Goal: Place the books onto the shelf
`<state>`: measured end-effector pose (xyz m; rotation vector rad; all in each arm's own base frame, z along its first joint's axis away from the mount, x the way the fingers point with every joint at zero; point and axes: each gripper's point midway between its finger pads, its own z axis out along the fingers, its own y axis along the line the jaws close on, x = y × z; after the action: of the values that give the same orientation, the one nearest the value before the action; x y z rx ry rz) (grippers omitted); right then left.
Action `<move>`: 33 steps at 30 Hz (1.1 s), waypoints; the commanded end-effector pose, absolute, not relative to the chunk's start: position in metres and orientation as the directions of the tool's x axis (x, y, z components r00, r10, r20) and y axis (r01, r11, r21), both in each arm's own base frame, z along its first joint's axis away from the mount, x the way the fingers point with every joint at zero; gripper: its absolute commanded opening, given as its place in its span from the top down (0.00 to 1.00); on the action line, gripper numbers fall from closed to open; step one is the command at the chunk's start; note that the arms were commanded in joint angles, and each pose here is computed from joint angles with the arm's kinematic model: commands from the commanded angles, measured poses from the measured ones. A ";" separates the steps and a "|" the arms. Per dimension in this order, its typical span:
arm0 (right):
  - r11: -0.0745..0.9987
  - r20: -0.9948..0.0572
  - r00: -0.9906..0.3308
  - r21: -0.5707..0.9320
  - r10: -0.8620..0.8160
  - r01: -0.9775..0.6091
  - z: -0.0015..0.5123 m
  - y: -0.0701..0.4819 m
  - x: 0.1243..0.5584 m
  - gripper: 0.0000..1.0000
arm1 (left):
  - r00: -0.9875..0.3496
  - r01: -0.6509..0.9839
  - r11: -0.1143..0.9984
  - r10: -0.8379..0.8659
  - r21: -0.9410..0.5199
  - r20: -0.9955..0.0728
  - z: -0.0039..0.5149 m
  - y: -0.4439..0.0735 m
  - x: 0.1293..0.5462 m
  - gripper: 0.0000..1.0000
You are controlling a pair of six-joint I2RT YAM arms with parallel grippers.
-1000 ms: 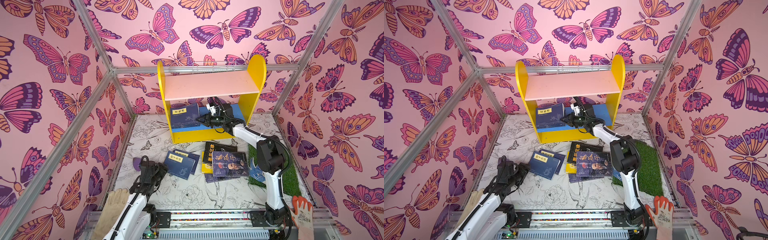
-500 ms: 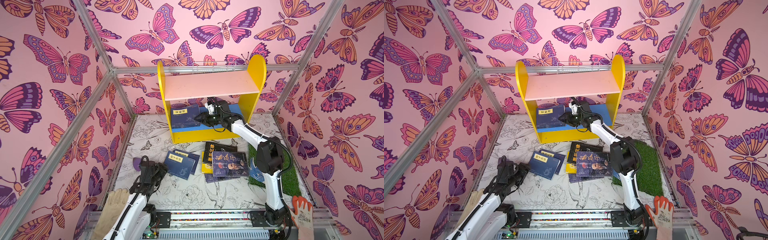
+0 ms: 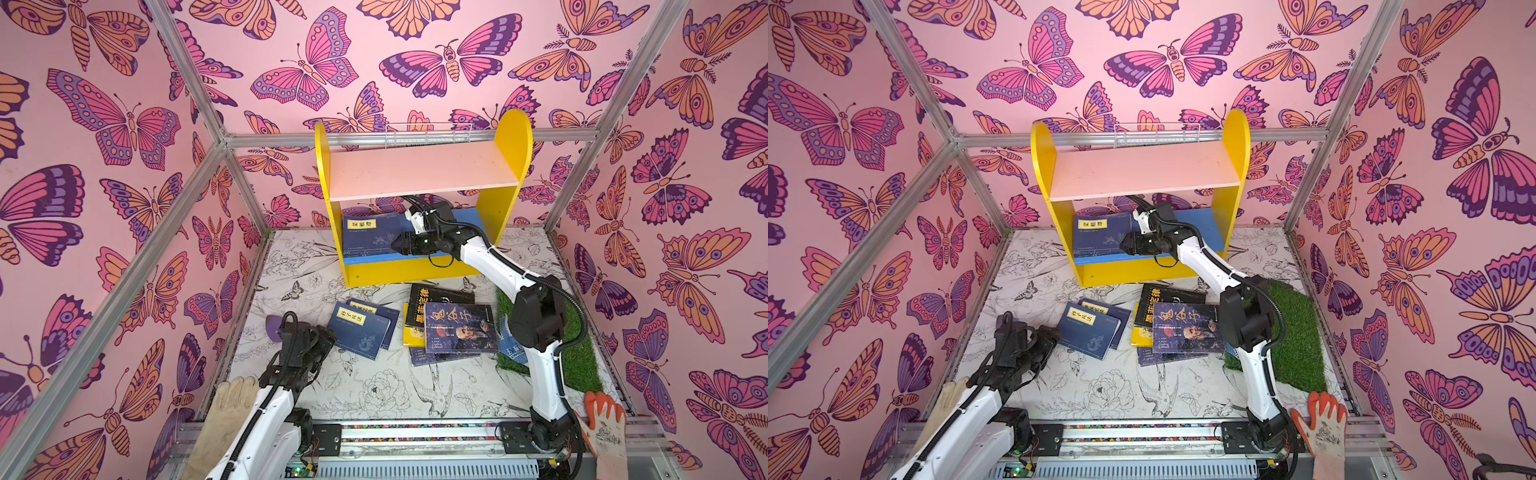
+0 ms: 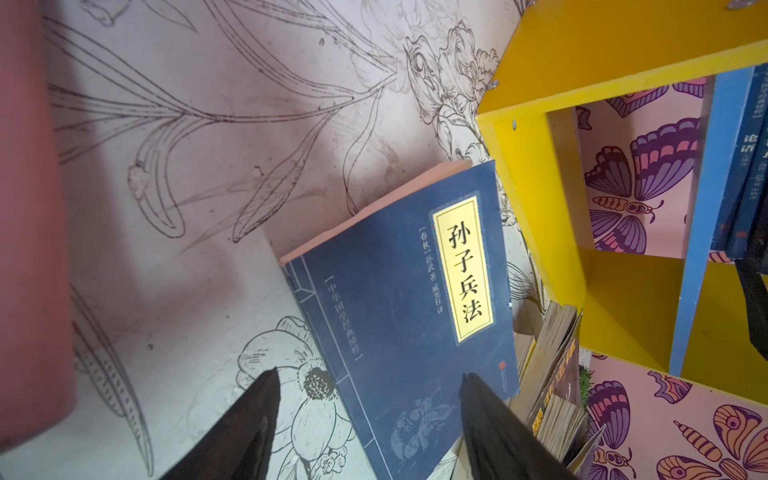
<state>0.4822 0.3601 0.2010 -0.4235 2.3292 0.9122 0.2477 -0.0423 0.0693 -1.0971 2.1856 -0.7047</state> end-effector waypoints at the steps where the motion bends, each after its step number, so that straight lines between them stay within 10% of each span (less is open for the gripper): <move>1: 0.678 -0.725 -0.657 0.378 -0.206 -0.630 0.233 0.365 0.461 0.37 | -0.501 -0.532 0.525 -0.828 -0.664 -0.253 0.066 -0.043 0.245 0.29; 33: 0.705 -0.685 -0.583 0.143 -0.437 -0.695 0.185 0.372 0.466 0.32 | -0.498 -0.549 0.518 -0.833 -0.655 -0.242 0.060 -0.042 0.246 0.28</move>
<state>0.4698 0.3712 0.1792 -0.8104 2.3051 0.5565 0.2464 -0.0422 0.0621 -1.1146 2.2115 -0.6898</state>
